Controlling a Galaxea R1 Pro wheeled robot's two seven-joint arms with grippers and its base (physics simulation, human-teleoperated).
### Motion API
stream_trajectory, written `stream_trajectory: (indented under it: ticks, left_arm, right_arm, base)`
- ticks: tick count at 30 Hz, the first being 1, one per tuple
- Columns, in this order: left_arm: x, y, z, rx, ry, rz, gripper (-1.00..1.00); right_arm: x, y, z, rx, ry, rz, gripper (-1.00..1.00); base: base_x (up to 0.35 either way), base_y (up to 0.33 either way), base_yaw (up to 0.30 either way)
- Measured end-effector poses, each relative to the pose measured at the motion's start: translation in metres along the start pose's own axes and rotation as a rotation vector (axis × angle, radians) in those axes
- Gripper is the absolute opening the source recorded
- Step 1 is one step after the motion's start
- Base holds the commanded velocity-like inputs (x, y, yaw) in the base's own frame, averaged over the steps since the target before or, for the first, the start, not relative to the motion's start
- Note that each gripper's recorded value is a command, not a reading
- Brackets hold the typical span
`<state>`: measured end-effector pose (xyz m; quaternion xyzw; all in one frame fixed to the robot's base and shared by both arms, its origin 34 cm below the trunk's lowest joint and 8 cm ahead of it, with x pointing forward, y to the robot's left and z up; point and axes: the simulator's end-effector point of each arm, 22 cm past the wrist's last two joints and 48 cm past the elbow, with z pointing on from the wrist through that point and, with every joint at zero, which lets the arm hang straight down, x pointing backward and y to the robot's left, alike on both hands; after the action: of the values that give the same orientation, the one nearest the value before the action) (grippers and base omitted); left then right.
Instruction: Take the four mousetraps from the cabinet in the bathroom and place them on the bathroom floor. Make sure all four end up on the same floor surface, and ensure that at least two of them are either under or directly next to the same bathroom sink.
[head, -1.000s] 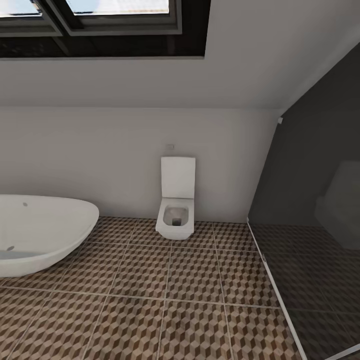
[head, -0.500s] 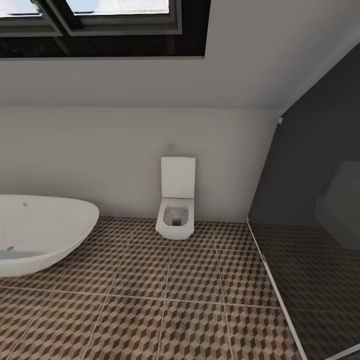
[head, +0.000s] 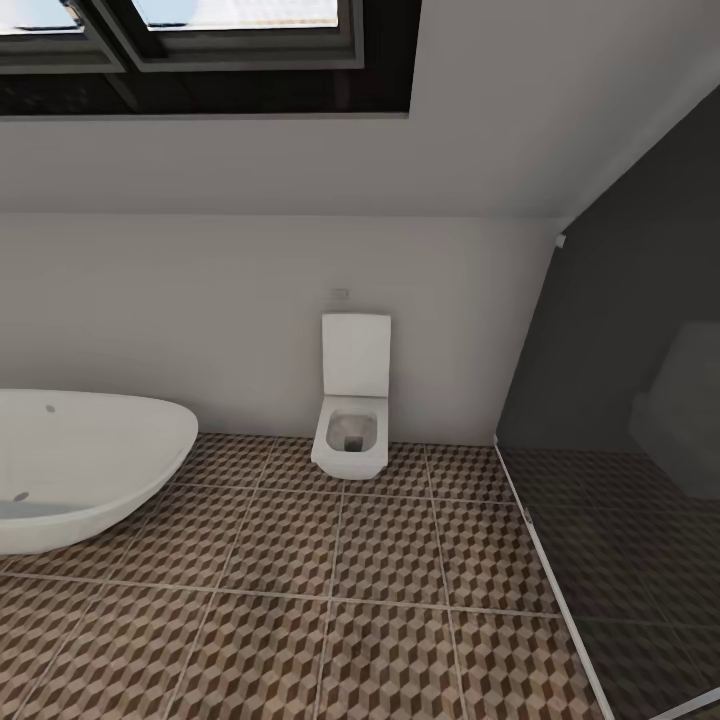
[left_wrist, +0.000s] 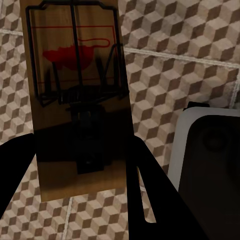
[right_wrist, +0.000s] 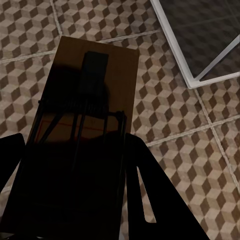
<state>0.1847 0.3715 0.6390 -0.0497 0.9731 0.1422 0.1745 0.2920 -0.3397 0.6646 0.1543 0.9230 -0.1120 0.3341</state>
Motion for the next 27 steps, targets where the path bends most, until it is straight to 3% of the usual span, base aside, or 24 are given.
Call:
stream_trajectory:
  ticks: [27]
  left_arm:
    - [0.0, 0.0, 0.0, 0.0, 0.0, 0.0, -1.0]
  right_arm:
    - [-0.0002, 0.0002, 0.0001, 0.0, -0.001, 0.0, -1.0]
  base:
    - [0.0, 0.0, 0.0]
